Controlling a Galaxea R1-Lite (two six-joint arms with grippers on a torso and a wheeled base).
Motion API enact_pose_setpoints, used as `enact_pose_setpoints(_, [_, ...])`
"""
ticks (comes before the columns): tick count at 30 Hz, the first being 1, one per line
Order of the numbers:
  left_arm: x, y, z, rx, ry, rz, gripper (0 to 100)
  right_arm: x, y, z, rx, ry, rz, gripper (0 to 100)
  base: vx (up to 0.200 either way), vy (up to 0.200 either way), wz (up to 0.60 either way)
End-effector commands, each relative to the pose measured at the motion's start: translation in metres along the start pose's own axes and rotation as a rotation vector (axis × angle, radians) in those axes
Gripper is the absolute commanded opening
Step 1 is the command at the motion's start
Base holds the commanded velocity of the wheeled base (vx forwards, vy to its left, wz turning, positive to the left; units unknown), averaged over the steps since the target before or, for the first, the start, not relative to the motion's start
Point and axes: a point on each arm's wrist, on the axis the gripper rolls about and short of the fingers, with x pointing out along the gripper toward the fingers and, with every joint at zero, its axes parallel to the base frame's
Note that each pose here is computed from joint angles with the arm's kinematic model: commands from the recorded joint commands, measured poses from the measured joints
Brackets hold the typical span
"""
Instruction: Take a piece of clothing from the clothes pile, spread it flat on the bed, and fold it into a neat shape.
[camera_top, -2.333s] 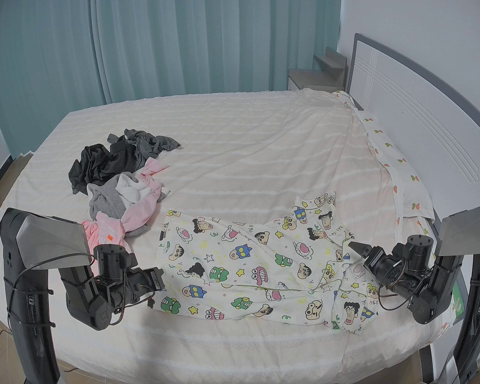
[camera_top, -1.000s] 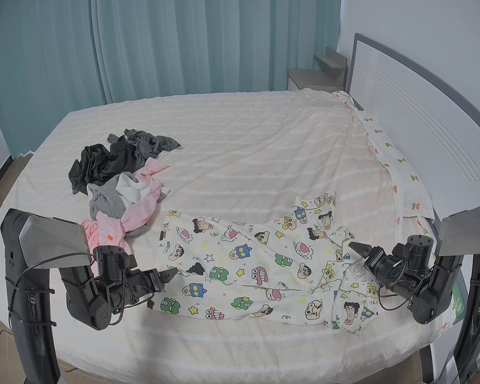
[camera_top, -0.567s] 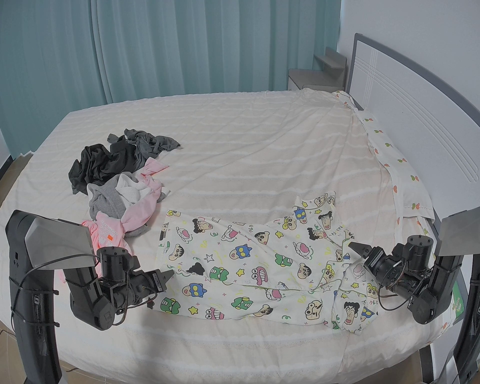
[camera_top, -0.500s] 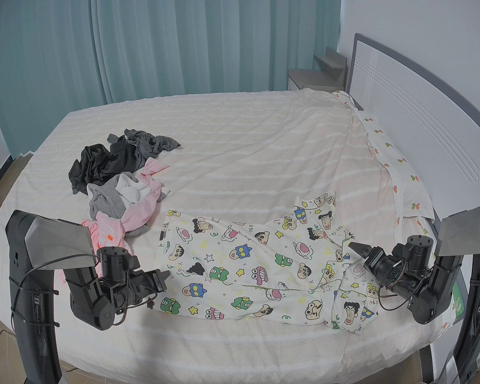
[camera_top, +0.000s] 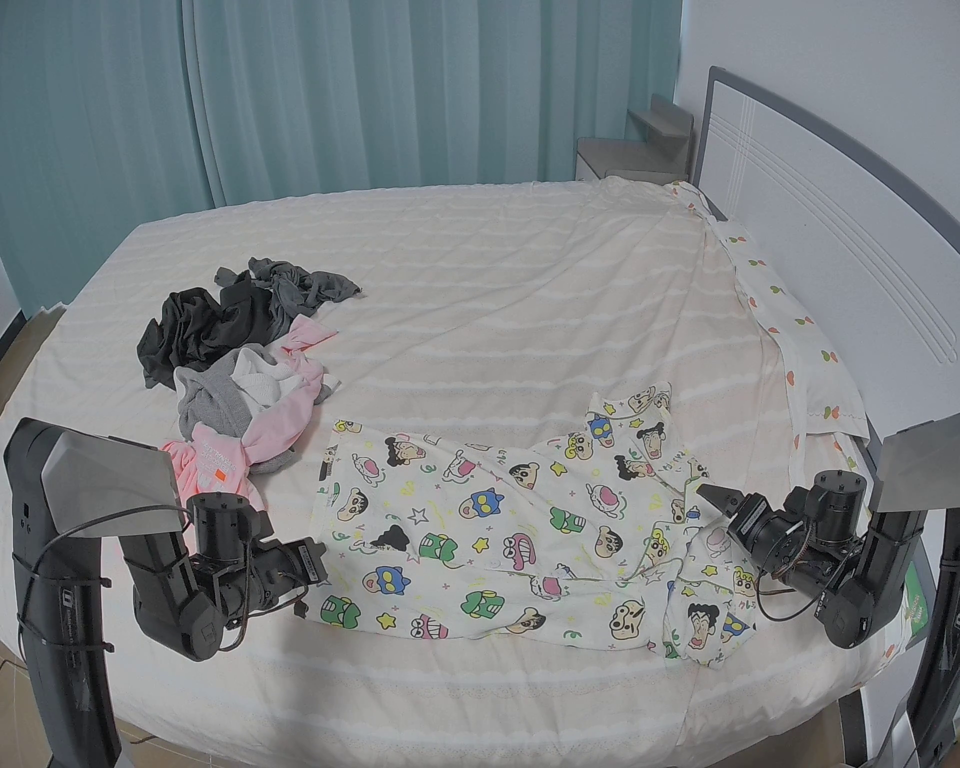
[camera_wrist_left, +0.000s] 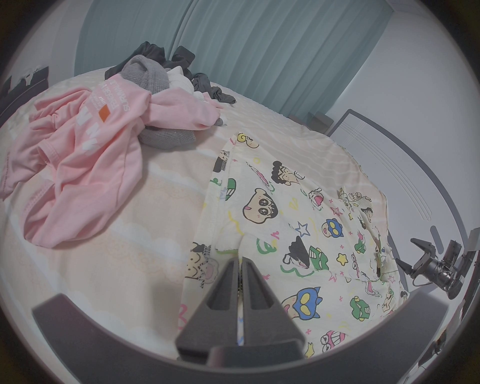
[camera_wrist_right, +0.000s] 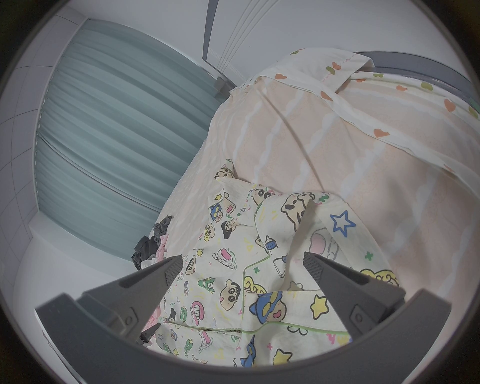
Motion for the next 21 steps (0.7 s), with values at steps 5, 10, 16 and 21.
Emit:
enact_pose_setpoints(5, [-0.016, 0.004, 0.008, -0.013, -0.019, 0.017, 0, 0.0, 0.001, 0.001, -0.001, -0.008, 0.011, 100, 0.0, 0.0, 0.0])
enact_pose_setpoints(10, [-0.021, 0.006, 0.006, -0.021, -0.009, 0.026, 0, 0.0, 0.001, 0.001, -0.001, -0.008, 0.011, 100, 0.0, 0.0, 0.0])
enact_pose_setpoints(16, [-0.017, 0.008, 0.007, -0.024, -0.016, 0.03, 0, 0.0, 0.001, 0.001, -0.001, -0.008, 0.011, 100, 0.0, 0.0, 0.0])
enact_pose_setpoints(21, [-0.014, 0.007, 0.008, -0.021, -0.019, 0.022, 0, 0.0, 0.001, 0.001, -0.001, -0.008, 0.011, 100, 0.0, 0.0, 0.0])
